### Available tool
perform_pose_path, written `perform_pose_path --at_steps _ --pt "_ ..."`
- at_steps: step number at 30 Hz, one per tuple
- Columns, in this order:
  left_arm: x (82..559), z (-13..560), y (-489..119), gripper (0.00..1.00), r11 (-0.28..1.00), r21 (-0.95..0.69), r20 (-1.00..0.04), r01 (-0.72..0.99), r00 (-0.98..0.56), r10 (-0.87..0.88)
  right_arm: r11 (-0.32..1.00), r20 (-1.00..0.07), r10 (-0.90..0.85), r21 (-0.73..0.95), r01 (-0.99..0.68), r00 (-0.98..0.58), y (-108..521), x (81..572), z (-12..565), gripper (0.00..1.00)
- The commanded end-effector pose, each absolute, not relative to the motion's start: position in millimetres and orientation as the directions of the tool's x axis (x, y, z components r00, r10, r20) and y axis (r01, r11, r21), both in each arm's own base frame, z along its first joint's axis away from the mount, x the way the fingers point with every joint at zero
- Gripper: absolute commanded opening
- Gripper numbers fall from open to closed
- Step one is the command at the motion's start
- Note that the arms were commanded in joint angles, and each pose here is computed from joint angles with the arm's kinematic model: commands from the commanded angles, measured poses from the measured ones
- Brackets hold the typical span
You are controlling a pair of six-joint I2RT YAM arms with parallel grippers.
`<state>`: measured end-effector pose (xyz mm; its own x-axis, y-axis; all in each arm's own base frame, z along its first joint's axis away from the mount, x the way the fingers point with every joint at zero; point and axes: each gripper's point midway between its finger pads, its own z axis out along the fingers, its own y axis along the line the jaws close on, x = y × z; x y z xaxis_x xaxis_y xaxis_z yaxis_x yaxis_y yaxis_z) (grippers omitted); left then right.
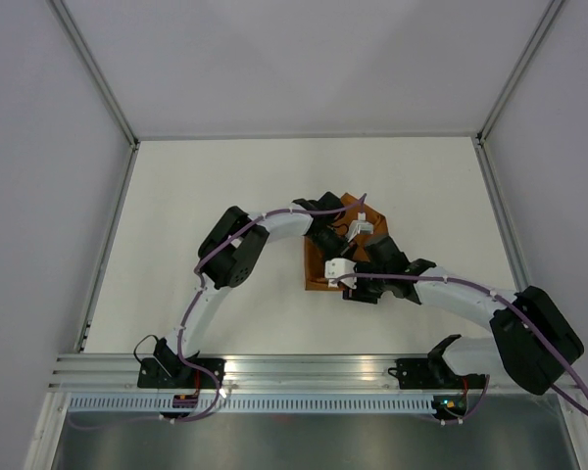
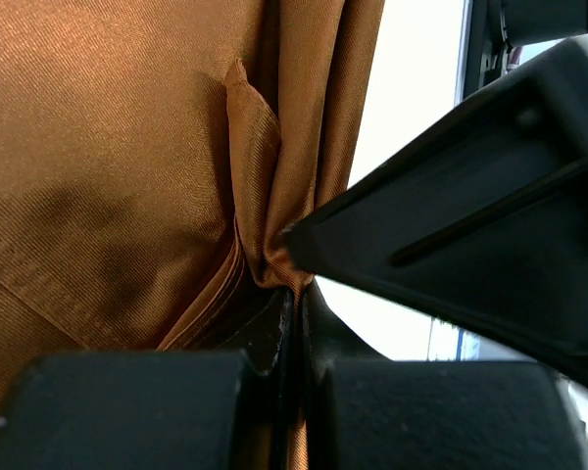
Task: Fold the napkin, place the utensils inside, and roll it up
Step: Roll the napkin at the center of the board.
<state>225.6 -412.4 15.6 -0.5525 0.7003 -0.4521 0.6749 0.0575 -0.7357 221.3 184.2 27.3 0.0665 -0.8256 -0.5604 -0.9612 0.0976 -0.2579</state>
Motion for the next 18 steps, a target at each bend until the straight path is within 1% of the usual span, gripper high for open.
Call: perform_pose_path --at_steps 1,7,9,11,16,17,18 --pt "224 -6 -404 0.02 0.138 -0.744 -0.373 0.653 -0.578 0.726 0.075 -0.535 -0.836 -0.335 -0.939 0.124 189 235 24 0.58" --pt "221 -7 -402 0.02 0.127 -0.753 -0.369 0.646 -0.575 0.73 0.068 -0.494 -0.859 -0.372 -0.926 0.135 184 242 14 0.57" --pt "220 -8 -402 0.02 0.126 -0.754 -0.367 0.644 -0.573 0.733 0.061 -0.491 -0.859 -0.382 -0.922 0.146 184 242 16 0.59" --pt "220 -8 -401 0.02 0.123 -0.754 -0.369 0.645 -0.571 0.733 0.04 -0.477 -0.868 -0.348 -0.937 0.14 184 239 13 0.59" --pt "220 -7 -400 0.02 0.118 -0.755 -0.371 0.645 -0.569 0.734 -0.015 -0.448 -0.885 -0.244 -0.97 0.126 183 225 -2 0.53" --pt "222 -6 -400 0.02 0.115 -0.752 -0.377 0.649 -0.567 0.732 -0.021 -0.444 -0.888 -0.215 -0.976 0.117 184 222 -2 0.49" --pt "222 -6 -400 0.02 0.114 -0.751 -0.38 0.651 -0.566 0.732 -0.028 -0.436 -0.893 -0.188 -0.982 0.109 183 219 -6 0.49"
